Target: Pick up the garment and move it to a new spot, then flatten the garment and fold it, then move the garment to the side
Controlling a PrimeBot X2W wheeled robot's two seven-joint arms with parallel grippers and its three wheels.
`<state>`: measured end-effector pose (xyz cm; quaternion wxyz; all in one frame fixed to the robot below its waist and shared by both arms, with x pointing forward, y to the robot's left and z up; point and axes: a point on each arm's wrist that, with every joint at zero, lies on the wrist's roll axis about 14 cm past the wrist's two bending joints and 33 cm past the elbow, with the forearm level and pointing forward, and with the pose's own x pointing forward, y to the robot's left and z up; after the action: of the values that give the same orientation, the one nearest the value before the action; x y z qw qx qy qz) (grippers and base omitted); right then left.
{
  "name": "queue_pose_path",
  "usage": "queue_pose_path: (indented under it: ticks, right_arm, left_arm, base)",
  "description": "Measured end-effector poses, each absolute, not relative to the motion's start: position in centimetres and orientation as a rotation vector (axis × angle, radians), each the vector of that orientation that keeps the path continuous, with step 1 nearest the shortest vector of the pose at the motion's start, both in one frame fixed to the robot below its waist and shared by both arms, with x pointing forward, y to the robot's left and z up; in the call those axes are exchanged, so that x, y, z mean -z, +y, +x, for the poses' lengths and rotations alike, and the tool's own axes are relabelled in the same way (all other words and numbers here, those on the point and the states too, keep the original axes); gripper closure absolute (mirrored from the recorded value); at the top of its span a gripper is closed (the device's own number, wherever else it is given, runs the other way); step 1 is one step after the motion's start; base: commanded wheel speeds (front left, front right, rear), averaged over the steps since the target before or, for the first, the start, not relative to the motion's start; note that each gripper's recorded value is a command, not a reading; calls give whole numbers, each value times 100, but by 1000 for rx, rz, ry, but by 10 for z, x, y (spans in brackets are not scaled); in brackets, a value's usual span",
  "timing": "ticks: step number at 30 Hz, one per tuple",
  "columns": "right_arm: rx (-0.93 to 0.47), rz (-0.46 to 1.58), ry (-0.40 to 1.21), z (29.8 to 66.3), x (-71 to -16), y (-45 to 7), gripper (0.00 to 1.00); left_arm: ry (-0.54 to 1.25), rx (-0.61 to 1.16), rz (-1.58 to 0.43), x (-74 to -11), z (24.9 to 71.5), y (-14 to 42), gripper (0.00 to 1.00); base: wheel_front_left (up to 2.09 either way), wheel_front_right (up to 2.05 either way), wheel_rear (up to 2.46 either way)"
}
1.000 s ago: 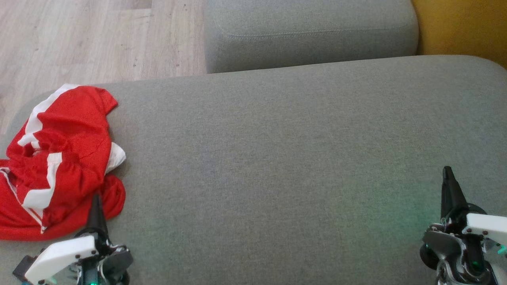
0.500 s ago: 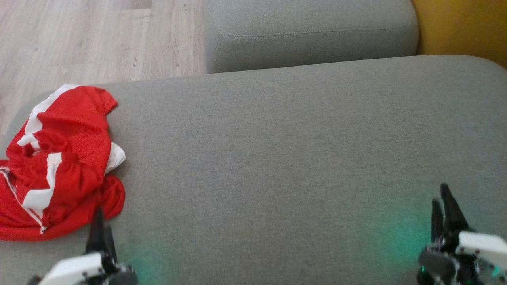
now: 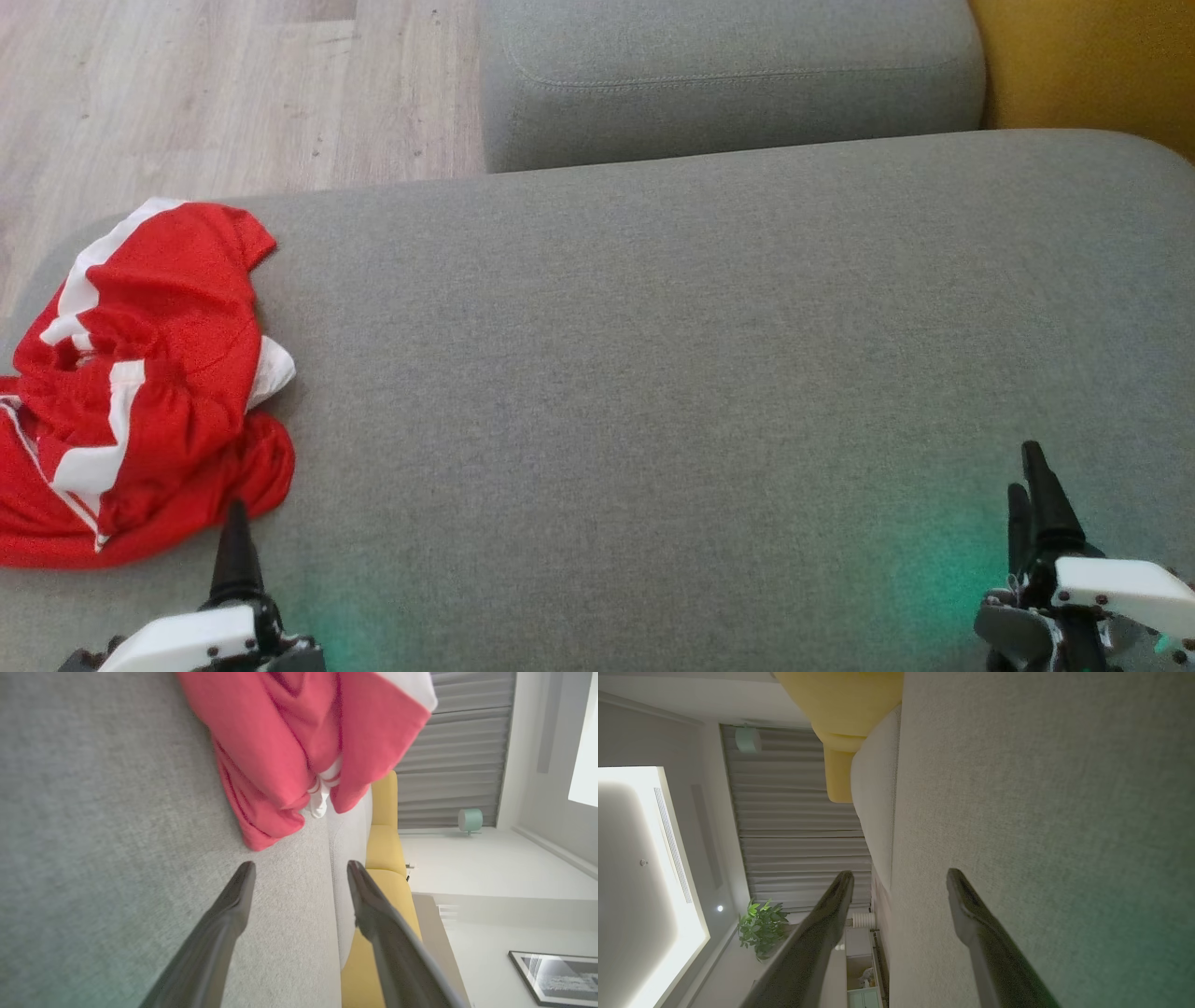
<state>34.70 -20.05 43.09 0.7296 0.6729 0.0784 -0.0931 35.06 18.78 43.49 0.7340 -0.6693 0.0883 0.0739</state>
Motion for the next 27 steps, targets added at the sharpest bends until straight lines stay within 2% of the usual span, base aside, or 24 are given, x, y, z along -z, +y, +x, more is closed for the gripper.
queue_pose_path:
  ticks: [27]
  right_arm:
    - [105,1096,182,351,-445,-184,0]
  left_arm:
    - [196,-57,-1106,-457,359,163,0]
  base:
    - [0,0,0]
